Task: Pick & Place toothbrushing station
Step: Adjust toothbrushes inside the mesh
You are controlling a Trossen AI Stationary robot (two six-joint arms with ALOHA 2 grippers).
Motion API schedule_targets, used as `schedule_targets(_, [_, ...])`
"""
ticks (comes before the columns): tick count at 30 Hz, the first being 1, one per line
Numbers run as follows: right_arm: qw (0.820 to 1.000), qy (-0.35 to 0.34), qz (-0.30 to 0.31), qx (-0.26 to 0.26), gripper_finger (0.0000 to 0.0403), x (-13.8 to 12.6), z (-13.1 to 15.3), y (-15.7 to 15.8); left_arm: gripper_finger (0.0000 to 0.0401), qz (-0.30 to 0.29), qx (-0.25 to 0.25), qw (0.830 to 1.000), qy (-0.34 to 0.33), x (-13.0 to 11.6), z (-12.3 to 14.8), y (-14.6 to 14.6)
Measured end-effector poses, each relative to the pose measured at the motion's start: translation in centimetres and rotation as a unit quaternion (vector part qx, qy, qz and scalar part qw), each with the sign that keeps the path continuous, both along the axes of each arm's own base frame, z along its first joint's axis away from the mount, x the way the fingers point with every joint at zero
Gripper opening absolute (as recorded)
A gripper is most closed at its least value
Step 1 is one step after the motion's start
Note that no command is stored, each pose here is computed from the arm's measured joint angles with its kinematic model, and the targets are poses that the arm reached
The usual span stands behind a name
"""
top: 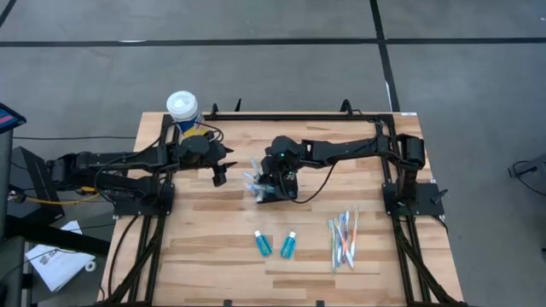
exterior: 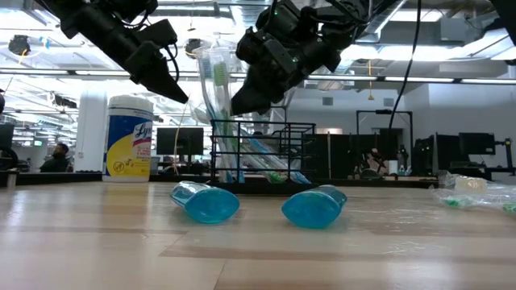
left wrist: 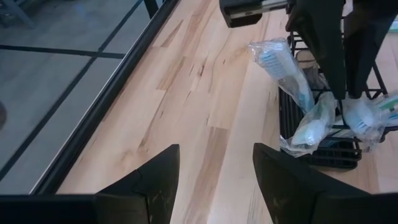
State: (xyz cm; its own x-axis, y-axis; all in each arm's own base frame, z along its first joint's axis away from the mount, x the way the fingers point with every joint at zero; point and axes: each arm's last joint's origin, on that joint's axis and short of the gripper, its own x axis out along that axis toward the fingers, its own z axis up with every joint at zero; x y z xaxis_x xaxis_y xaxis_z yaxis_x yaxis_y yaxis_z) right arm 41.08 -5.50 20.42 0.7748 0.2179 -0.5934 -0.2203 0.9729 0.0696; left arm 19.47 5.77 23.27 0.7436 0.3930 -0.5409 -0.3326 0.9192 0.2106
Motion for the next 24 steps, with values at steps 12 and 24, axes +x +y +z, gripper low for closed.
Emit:
schedule_targets(12, [0.999, 0.006, 0.031, 0.017, 0.0004, 0.1, 1.0, -0.5, 0.0198, -0.001, -0.001, 1.0, 0.002, 0.0, 0.0, 0.0])
schedule_targets(24, [1.0, -0.013, 0.023, -0.015, 0.0133, 0.5, 1.5, -0.4, 0.0198, 0.001, -0.006, 1.0, 0.01, 0.1, -0.3, 0.0])
